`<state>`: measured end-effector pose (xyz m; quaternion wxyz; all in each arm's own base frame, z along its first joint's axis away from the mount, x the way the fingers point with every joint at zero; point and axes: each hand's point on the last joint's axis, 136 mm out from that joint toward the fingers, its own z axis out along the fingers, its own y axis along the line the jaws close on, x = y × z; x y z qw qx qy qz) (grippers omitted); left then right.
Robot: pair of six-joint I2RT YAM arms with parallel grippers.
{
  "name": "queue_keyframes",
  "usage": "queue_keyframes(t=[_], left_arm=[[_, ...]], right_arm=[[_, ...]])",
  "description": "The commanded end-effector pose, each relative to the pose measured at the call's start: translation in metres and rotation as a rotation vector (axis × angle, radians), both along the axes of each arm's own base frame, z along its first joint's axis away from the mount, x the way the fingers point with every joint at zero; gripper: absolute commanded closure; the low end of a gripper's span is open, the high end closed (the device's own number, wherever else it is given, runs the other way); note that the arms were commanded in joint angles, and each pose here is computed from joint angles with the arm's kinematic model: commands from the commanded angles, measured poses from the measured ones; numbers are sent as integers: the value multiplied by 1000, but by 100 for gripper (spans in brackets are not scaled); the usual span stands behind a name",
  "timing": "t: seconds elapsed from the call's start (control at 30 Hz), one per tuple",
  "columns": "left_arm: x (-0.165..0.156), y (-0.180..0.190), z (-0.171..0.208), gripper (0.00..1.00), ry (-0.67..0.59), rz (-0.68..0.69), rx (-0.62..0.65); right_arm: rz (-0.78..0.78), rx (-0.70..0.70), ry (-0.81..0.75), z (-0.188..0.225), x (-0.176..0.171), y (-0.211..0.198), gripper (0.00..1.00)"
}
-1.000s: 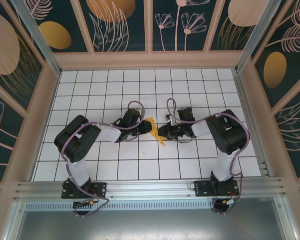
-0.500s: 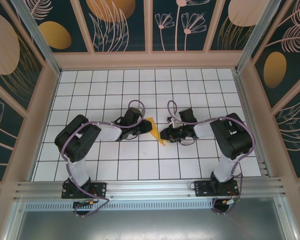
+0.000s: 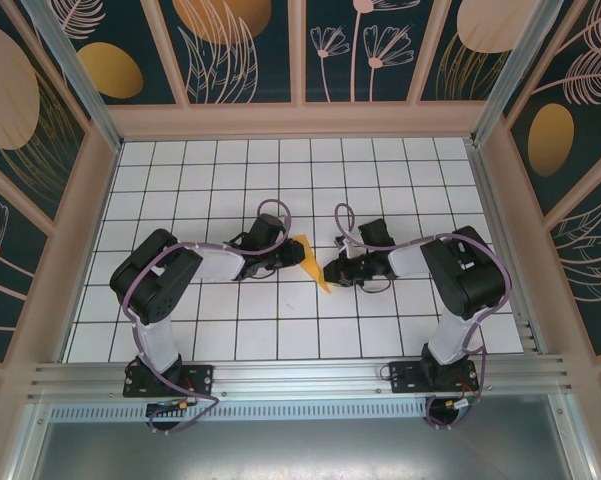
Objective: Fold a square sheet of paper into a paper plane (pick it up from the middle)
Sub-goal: Fold the wing for the fifth time at the center of the table.
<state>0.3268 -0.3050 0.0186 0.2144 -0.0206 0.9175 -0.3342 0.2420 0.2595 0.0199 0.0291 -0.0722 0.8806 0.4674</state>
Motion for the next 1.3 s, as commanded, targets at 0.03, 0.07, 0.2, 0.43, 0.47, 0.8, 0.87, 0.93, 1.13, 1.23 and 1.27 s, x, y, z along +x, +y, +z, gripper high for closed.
queue_keyframes(t=[0.03,0.07,0.2,0.43,0.47,0.8,0.87,0.93,1.13,1.23,1.27], left_arm=[[-8,27,-49,74,83,51,157],[-8,27,-49,74,84,51,158],[-8,27,-50,74,87,49,158],[-10,26,-51,74,93,43,158],[-10,26,-51,74,92,45,158],[-10,27,-50,74,91,43,161],[-10,26,-50,74,93,41,159],[-9,25,-51,74,92,42,157],[-10,26,-51,75,95,42,158],[-10,26,-51,75,94,44,158],[-10,26,-51,74,95,43,158]], right_arm=[[-12,-51,-9,4,-7,-8,90],[-16,-54,-24,10,-5,-8,90],[-36,-118,-99,27,2,-9,87],[-78,-288,-214,38,15,-8,82],[-81,-301,-223,38,16,-7,81],[-118,-348,-313,56,30,-3,73],[-81,-307,-318,62,26,8,73],[-32,-243,-305,65,21,23,73],[13,-207,-237,44,22,35,77],[23,-198,-208,34,19,34,78],[25,-195,-199,32,18,33,78]])
